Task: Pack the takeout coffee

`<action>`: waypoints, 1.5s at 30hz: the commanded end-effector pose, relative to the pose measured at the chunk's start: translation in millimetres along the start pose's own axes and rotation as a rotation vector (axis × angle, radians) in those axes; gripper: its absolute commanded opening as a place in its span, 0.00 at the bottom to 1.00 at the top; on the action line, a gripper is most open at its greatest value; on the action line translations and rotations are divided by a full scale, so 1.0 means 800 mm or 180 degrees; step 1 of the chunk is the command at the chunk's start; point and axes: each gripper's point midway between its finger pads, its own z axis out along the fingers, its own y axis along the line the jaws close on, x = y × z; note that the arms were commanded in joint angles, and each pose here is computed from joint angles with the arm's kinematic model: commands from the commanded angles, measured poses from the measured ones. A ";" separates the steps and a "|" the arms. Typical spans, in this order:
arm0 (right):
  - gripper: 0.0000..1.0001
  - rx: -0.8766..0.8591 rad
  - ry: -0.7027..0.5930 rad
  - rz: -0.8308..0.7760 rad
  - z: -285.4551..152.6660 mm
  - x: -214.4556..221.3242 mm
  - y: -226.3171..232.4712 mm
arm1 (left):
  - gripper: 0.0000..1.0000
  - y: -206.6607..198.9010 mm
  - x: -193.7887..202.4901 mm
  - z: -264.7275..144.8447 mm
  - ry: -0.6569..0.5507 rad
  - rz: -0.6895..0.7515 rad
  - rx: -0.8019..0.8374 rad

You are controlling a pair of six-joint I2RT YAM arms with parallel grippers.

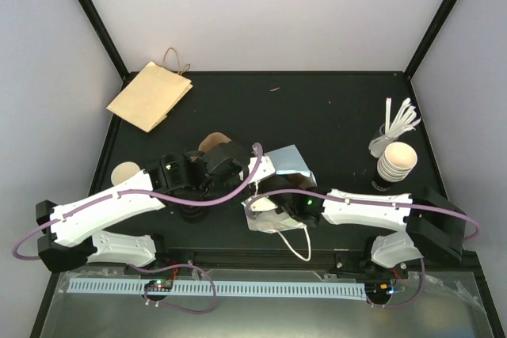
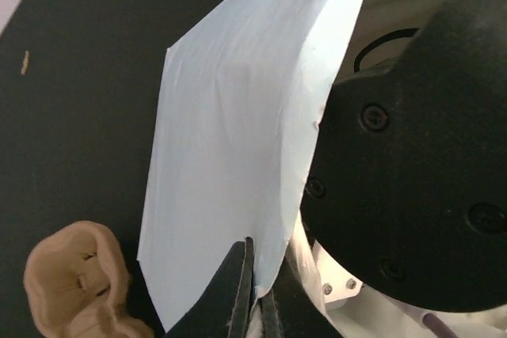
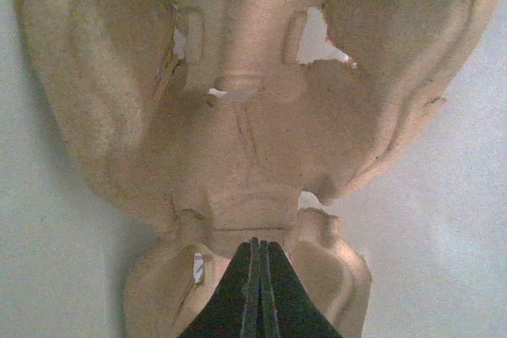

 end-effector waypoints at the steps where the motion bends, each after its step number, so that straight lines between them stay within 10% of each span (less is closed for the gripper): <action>1: 0.01 0.0065 -0.0023 -0.0106 0.003 -0.006 -0.010 | 0.01 0.007 -0.004 -0.009 0.0035 0.0414 -0.0251; 17: 0.01 0.0090 0.0079 -0.0090 0.018 -0.002 -0.001 | 0.02 0.007 -0.048 -0.012 -0.0070 0.1427 -0.1361; 45: 0.01 0.0294 0.0473 0.0208 0.044 0.014 -0.021 | 0.01 -0.029 -0.033 -0.027 -0.0270 0.1425 -0.1064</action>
